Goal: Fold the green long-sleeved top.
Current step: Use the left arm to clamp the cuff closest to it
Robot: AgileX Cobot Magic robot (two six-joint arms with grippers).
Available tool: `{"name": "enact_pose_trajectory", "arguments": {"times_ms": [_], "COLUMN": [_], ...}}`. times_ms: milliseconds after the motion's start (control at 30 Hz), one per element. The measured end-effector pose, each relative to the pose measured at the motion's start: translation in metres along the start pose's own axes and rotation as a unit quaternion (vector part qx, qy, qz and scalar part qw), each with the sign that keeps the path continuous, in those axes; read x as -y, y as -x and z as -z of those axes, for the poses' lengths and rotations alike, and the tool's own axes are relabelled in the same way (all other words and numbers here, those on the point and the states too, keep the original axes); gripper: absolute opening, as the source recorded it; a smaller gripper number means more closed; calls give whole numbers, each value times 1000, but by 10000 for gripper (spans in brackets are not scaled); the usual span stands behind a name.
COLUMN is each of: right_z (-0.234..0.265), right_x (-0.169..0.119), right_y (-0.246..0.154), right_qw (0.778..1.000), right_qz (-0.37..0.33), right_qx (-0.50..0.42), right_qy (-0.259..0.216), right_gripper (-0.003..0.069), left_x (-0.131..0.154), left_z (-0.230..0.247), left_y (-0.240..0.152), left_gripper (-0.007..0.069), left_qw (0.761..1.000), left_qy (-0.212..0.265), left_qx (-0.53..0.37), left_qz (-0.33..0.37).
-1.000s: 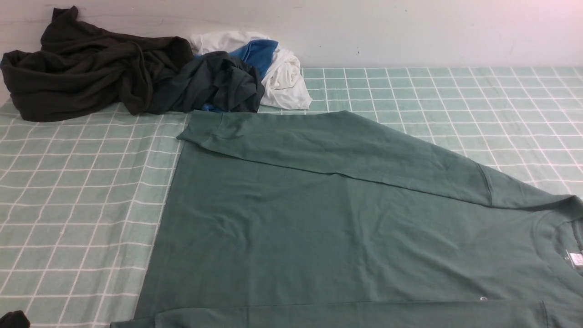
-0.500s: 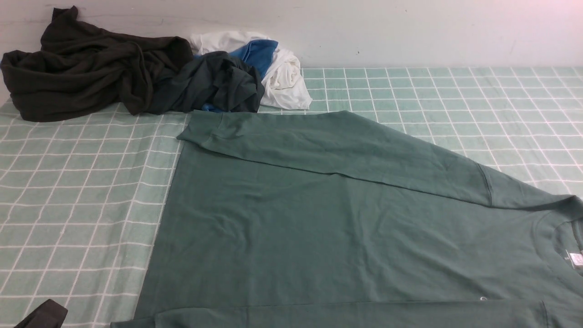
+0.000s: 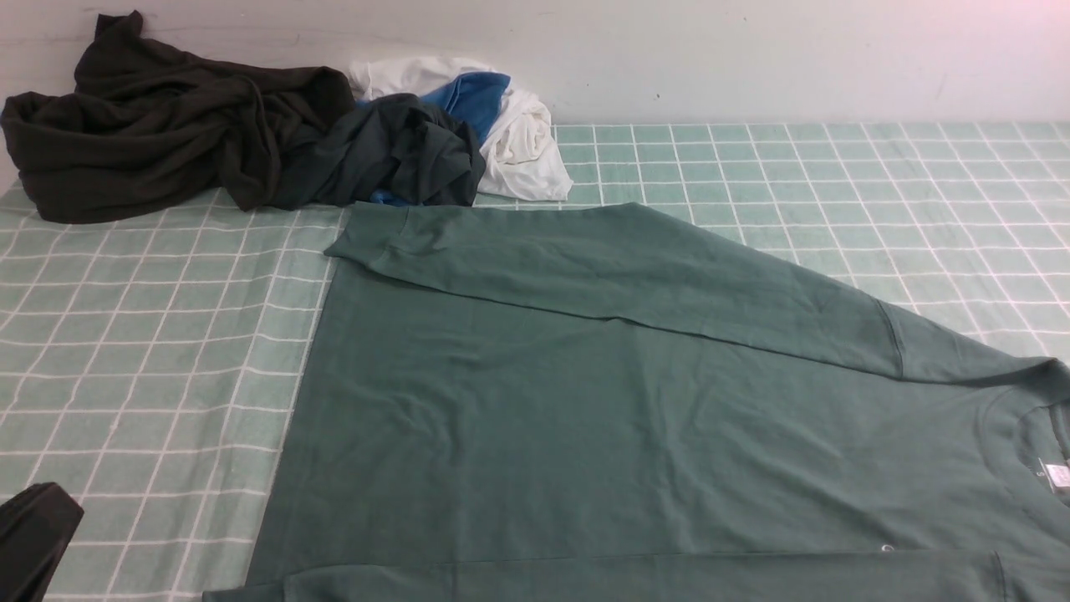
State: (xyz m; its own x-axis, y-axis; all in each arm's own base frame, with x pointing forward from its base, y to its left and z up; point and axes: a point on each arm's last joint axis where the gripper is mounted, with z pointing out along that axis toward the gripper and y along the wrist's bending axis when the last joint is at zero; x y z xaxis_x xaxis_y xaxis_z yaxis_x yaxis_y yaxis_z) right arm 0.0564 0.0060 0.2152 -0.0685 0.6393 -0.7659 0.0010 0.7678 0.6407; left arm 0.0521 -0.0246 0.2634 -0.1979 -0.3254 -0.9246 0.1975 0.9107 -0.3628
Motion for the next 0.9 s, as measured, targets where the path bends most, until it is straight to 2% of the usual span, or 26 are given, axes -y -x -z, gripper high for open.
{"name": "enact_pose_trajectory", "arguments": {"times_ms": [67,167,267,367,433,500,533,567,600,633,700,733,767,867,900], "right_z": [-1,-14,-36,-61,-73,-81,-80,-83,-85,-85,-86,-86,-89,-94,-95], "right_x": [-14,-41,-71,-87,-94,-98,-99,-98,-97,-97,-97,-98,-99,-101,-101], "right_y": [16,47,78,87,82,69,68,54,51,41,28,27,20,14,14], "right_qw": [998,984,958,926,897,857,853,813,806,772,730,726,711,705,706], "right_qz": [70,173,254,284,294,306,308,320,323,336,355,359,369,374,374], "right_qx": [-9,-47,-131,-250,-330,-413,-418,-483,-493,-535,-579,-582,-593,-596,-596], "right_qy": [0,-11,-8,5,25,44,47,58,57,65,71,74,80,86,86], "right_gripper": [-14,-14,-14,-14,-14,-14,-14,-14,-14,-14,-14,-14,-14,-14,-14], "left_x": [6,11,10,7,11,17,18,24,24,28,33,34,36,33,32], "left_z": [-7,-28,-55,-80,-95,-109,-109,-120,-123,-131,-147,-148,-163,-186,-187], "left_y": [18,46,75,85,80,67,66,53,50,39,20,18,3,-20,-22], "left_gripper": [-3,-3,-3,0,13,40,40,71,79,110,181,188,256,356,362], "left_qw": [997,978,935,886,853,820,818,795,790,772,745,744,731,720,717], "left_qy": [3,10,20,20,5,-16,-18,-36,-37,-48,-62,-64,-68,-66,-66], "left_qx": [-58,-182,-322,-421,-470,-513,-514,-543,-550,-570,-600,-600,-614,-625,-628], "left_qz": [-42,-101,-148,-193,-228,-253,-257,-269,-269,-277,-284,-287,-290,-296,-295]}}
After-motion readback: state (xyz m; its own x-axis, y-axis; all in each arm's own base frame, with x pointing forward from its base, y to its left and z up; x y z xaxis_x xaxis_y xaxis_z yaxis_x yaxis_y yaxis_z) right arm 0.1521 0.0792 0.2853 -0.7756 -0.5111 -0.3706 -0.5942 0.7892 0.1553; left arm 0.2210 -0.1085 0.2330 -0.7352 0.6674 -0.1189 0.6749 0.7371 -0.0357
